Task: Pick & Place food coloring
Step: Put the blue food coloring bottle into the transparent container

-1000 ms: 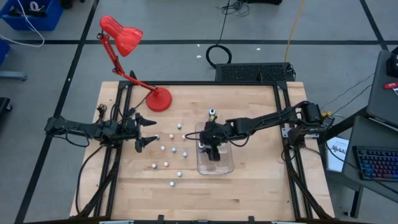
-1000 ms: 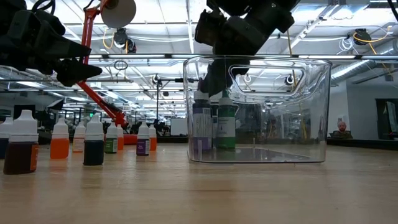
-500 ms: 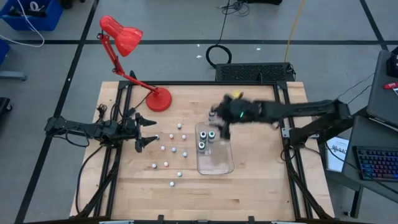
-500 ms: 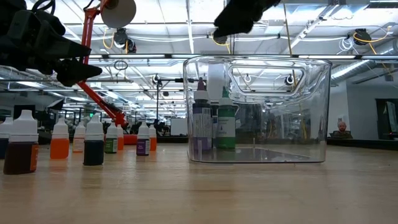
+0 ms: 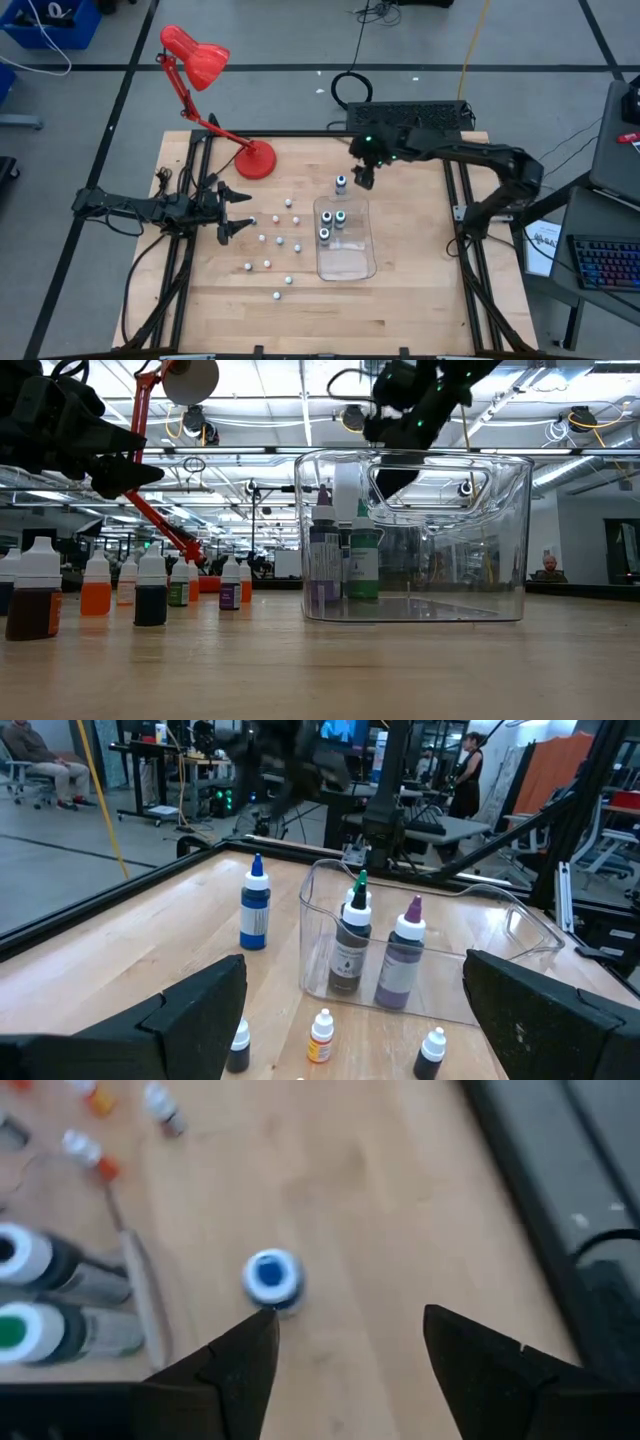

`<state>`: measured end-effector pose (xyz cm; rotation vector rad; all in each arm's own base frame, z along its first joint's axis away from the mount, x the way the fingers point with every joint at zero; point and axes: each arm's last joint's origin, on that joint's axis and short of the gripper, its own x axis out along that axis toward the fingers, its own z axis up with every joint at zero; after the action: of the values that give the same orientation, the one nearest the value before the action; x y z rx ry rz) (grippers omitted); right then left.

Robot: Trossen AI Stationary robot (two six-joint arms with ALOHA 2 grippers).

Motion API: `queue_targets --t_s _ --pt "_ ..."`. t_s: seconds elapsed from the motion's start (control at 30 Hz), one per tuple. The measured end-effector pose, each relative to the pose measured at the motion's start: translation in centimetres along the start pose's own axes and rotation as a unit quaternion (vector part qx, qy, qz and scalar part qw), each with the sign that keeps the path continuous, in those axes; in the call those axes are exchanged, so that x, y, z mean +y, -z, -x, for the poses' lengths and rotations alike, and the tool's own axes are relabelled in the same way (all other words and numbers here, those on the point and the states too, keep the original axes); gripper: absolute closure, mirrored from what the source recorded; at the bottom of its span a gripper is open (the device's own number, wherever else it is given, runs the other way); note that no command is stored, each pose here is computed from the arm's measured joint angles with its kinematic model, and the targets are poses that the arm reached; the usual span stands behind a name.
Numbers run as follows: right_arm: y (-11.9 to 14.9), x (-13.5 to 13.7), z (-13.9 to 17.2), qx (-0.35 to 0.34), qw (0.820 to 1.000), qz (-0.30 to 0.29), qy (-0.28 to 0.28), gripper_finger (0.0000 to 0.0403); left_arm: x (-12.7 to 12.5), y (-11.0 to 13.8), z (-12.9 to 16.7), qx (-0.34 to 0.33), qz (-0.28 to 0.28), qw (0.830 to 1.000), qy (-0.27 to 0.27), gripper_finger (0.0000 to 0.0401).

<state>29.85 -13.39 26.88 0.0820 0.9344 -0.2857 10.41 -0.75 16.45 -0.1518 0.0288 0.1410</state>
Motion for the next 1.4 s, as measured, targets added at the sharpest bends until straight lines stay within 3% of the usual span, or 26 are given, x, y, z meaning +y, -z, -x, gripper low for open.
queue_targets --t_s 0.43,0.77,0.97,1.13,1.27,1.4 --pt "0.4 1.3 -6.9 0.04 0.998 0.038 -0.026 0.0152 0.0 0.0 0.0 0.0 0.0 1.0 0.0 0.0036" --pt "0.3 1.3 -8.1 0.026 0.998 0.038 -0.042 0.0156 0.0 0.0 0.0 0.0 0.0 1.0 0.0 0.0036" --pt "0.3 1.1 -8.0 0.029 0.998 0.035 -0.038 0.0198 0.0 0.0 0.0 0.0 0.0 1.0 0.0 0.0036" --pt "0.2 1.1 -8.0 0.02 0.998 0.044 -0.033 0.0295 0.0 0.0 0.0 0.0 0.0 1.0 0.0 0.0036" --pt "0.0 1.1 -7.5 0.018 0.997 0.069 -0.02 0.03 0.0 0.0 0.0 0.0 0.0 1.0 0.0 0.0036" --pt "-0.5 2.4 -4.2 0.017 0.993 0.109 0.046 0.03 0.0 0.0 0.0 0.0 0.0 1.0 0.0 0.0036"
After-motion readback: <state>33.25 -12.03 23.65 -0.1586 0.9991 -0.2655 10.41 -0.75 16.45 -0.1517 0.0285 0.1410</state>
